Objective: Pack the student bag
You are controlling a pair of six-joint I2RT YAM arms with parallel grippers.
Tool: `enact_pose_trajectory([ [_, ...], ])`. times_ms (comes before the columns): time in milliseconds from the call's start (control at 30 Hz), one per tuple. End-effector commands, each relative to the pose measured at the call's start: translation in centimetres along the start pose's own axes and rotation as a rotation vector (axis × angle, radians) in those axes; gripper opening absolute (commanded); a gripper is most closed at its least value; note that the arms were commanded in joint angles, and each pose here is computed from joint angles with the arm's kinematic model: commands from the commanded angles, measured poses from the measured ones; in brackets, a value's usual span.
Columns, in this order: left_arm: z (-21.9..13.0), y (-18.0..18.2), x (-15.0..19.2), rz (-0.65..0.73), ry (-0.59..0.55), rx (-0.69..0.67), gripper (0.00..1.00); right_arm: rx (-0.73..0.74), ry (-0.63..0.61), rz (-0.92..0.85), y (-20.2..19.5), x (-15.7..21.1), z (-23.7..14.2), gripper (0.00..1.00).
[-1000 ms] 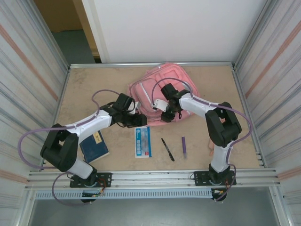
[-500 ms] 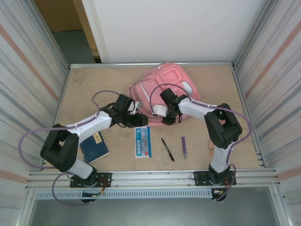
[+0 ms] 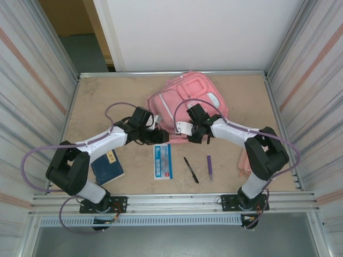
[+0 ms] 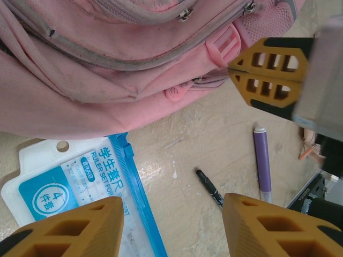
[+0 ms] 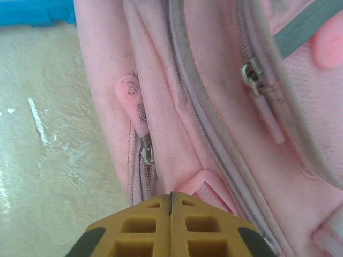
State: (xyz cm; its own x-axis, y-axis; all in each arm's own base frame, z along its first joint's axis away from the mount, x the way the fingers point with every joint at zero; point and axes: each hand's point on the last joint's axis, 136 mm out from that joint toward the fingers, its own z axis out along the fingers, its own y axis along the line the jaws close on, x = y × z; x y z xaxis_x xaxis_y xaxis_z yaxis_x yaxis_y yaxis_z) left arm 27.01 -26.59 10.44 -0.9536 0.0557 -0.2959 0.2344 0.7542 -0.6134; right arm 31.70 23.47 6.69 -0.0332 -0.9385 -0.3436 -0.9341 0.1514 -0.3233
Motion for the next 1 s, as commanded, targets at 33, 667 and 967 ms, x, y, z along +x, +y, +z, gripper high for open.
enact_pose_trajectory([
  [33, -0.4, 0.0, 0.1, 0.007, -0.02, 0.006, 0.51, 0.056, -0.068, -0.009, -1.3, -1.3, -1.5, 0.4],
  [667, -5.6, 4.4, 0.2, -0.162, -0.219, -0.043, 0.52, 0.238, -0.17, 0.006, -5.5, -9.0, 3.7, 0.63],
  [967, -6.1, 2.9, 0.3, -0.071, -0.267, 0.045, 0.54, 0.452, -0.232, -0.067, -7.3, -11.1, 1.5, 0.12],
])
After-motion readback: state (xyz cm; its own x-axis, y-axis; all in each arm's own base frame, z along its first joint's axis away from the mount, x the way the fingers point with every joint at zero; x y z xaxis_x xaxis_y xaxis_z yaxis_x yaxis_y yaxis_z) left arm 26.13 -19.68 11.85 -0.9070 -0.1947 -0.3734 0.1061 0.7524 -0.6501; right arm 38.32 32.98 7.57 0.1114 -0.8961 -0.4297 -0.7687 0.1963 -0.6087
